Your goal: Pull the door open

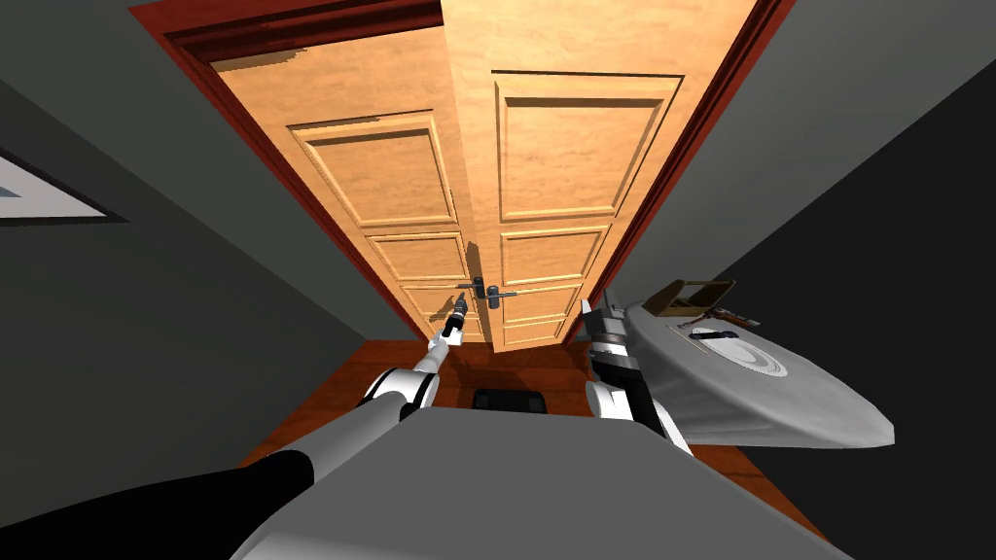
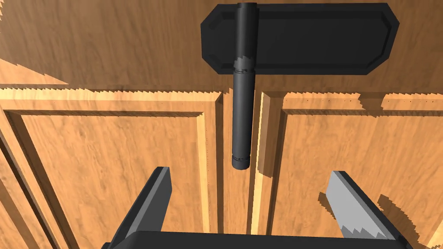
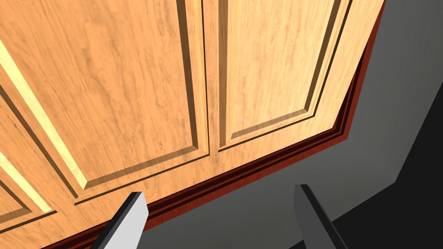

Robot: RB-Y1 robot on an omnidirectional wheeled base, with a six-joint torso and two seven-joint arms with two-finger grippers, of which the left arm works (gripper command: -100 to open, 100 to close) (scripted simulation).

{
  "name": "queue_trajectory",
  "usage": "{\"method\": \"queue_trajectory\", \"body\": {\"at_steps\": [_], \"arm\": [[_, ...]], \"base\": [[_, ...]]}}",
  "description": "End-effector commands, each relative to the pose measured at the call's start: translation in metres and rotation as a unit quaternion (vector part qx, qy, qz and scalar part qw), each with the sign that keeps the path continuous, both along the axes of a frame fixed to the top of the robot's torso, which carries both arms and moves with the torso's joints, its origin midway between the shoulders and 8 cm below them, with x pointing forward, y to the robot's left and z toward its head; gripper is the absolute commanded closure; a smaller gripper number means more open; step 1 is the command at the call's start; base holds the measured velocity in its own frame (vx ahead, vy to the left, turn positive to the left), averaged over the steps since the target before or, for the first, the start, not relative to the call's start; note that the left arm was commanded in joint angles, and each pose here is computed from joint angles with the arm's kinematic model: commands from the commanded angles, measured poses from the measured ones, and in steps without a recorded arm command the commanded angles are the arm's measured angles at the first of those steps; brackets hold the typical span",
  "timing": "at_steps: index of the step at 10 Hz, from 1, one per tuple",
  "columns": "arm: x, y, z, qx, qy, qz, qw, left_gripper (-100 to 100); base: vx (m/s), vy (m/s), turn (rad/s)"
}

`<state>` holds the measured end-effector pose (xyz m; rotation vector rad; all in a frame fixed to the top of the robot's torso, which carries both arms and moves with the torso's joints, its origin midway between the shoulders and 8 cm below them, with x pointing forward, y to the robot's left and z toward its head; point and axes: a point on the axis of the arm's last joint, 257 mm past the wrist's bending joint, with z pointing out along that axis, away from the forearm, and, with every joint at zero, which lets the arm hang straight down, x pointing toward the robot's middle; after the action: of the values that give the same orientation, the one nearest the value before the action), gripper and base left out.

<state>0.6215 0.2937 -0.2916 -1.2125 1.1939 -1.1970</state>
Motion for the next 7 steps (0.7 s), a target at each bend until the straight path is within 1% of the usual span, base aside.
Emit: {"method": "queue_trajectory", "body": {"at_steps": [1,2,4,5,7], "arm": [[-0.006,0.029,-0.005,0.004,0.006,0.017,0.9998,-100],[-0.004,0.027,0.001,0.004,-0.001,0.015,0.9999,-100],[-0.006,0.029,-0.005,0.004,0.006,0.017,0.9998,-100],[-0.012,0.054,-0.008,0.007,0.009,0.031,0.9994,-100],[-0.022,0.091,-0.011,0.012,0.014,0.052,0.9985,-100]], "base": [[0.004,0.012,0.035],[-0.006,0.026,0.02],[-0.008,0.016,-0.006],[0.005,-0.01,-0.03],[0.031,-0.043,-0.057]]}}
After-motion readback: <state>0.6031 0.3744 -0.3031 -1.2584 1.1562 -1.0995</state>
